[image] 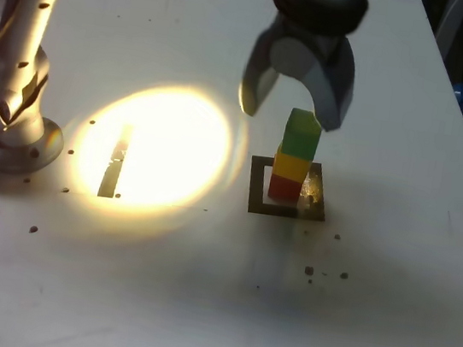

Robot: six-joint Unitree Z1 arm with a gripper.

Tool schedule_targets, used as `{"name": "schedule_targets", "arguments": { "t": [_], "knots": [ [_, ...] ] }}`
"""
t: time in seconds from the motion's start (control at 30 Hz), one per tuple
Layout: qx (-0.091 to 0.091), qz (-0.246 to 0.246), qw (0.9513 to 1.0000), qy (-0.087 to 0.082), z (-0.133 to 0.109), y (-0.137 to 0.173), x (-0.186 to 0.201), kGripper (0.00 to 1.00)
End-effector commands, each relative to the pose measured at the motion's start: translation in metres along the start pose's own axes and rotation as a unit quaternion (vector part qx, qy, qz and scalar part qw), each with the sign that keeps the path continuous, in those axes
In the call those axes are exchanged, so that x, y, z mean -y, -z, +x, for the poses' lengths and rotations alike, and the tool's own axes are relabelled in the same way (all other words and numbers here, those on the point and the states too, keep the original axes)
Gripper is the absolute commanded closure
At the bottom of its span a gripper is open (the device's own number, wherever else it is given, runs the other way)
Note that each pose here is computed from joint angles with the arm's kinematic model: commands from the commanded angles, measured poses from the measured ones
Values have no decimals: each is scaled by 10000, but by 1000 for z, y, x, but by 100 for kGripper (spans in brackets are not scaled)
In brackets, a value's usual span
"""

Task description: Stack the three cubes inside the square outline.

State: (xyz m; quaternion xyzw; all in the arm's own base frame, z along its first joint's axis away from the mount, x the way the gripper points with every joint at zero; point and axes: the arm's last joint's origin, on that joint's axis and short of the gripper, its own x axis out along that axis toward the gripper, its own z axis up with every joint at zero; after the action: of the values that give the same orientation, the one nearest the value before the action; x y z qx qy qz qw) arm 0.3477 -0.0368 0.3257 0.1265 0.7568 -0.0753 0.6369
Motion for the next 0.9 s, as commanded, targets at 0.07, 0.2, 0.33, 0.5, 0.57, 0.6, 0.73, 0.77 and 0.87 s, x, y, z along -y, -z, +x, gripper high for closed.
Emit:
{"name": "schedule_targets", "arguments": {
  "t": [0.07, 0.2, 0.33, 0.5, 0.57, 0.6, 0.73, 0.77, 0.87],
  "knots": [
    [23, -247, 9996, -137, -6, 35, 5, 0],
    [-7, -441, 9989, -136, 1, 61, 9, 0],
    [-17, -620, 9980, -78, 15, 84, 15, 0],
    [-69, -854, 9963, 11, 38, 108, 21, 0],
    [-119, -958, 9953, 46, 49, 115, 24, 0],
    [-152, -1012, 9947, 63, 55, 119, 25, 0],
    [-283, -1164, 9927, 140, 78, 129, 29, 0],
    [-309, -1185, 9924, 152, 83, 131, 30, 0],
    [-381, -1214, 9917, 193, 93, 135, 32, 0]
  ]
}}
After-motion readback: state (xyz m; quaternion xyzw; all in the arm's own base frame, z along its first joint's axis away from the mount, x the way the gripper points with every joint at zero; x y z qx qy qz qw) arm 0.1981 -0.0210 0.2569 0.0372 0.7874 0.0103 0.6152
